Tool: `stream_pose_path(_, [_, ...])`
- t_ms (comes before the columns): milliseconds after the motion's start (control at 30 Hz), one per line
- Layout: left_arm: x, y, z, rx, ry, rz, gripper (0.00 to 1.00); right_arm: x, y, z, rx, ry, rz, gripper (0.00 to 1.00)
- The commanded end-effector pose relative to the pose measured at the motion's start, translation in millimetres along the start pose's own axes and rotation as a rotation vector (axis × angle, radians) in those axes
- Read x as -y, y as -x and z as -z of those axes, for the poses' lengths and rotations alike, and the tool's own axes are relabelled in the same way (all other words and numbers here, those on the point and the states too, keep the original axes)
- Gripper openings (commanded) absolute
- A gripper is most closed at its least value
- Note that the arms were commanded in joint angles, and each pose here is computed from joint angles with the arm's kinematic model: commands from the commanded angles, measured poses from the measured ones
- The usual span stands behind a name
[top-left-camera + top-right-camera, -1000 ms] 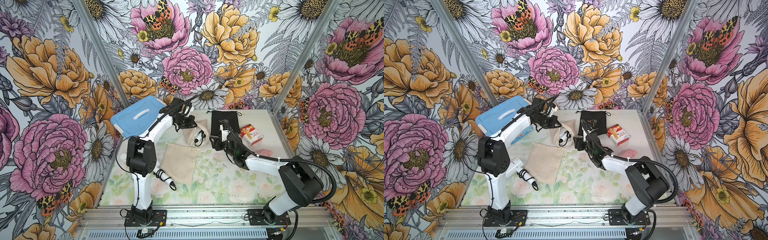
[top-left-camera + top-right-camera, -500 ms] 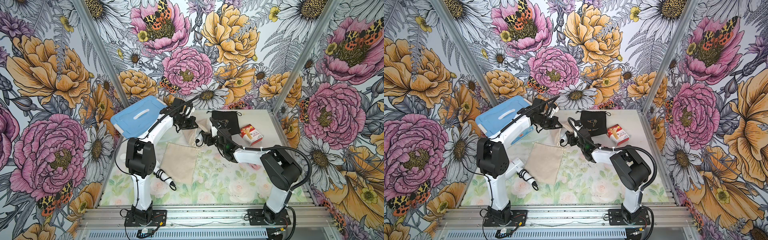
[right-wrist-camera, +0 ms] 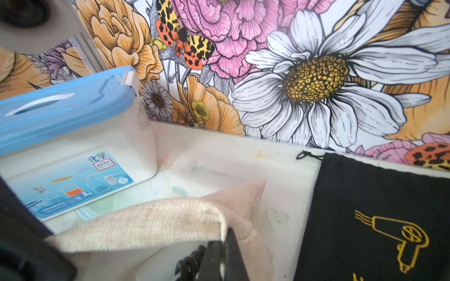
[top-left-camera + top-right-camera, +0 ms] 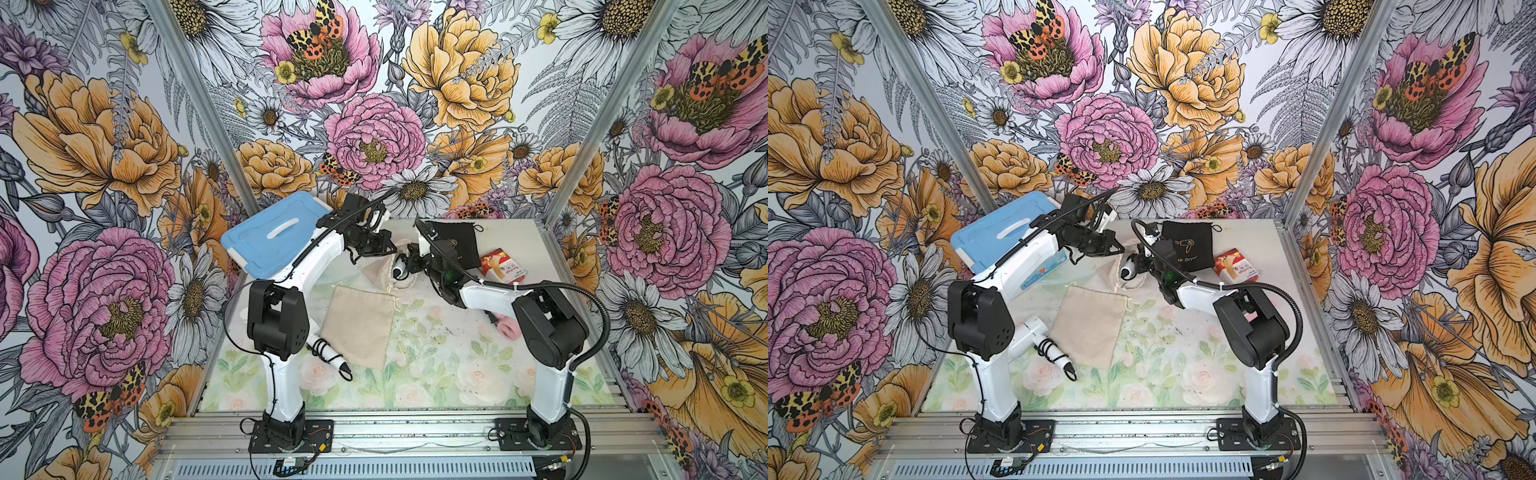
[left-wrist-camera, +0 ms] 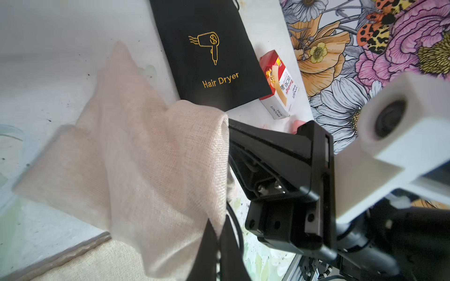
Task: Pack away hair dryers
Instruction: Place the drawstring bag at the center of the board.
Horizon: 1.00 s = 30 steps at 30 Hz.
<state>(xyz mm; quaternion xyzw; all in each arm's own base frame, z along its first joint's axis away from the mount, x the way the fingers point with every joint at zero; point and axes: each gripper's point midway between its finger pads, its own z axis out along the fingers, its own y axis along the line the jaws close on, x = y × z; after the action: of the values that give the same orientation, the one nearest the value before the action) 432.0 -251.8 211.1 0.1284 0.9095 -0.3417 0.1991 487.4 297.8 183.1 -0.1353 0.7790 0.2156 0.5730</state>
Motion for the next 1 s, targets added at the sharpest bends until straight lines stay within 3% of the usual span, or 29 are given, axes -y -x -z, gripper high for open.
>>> stream_pose_path(0, [20,29,43,0.126,-0.042,-0.06,0.0,-15,40,13,0.036,0.076,-0.011,0.0])
stream_pose_path(167, [1,42,48,0.161,0.014,-0.043,0.0,-30,75,26,-0.046,0.14,-0.133,0.0])
stream_pose_path(233, [-5,48,50,0.174,0.023,-0.029,0.16,-35,92,33,-0.062,0.168,-0.188,0.0])
stream_pose_path(367, [-12,54,58,0.199,0.052,-0.021,0.36,-48,123,48,-0.058,0.229,-0.233,0.0])
stream_pose_path(633, [-22,40,69,0.202,0.1,0.0,0.43,-40,146,54,-0.052,0.266,-0.352,0.0])
stream_pose_path(867, [2,20,86,0.254,0.04,-0.05,0.44,-22,144,53,-0.059,0.185,-0.364,0.0])
stream_pose_path(967, [9,7,78,0.26,-0.005,-0.066,0.44,-20,144,52,-0.064,0.184,-0.37,0.0])
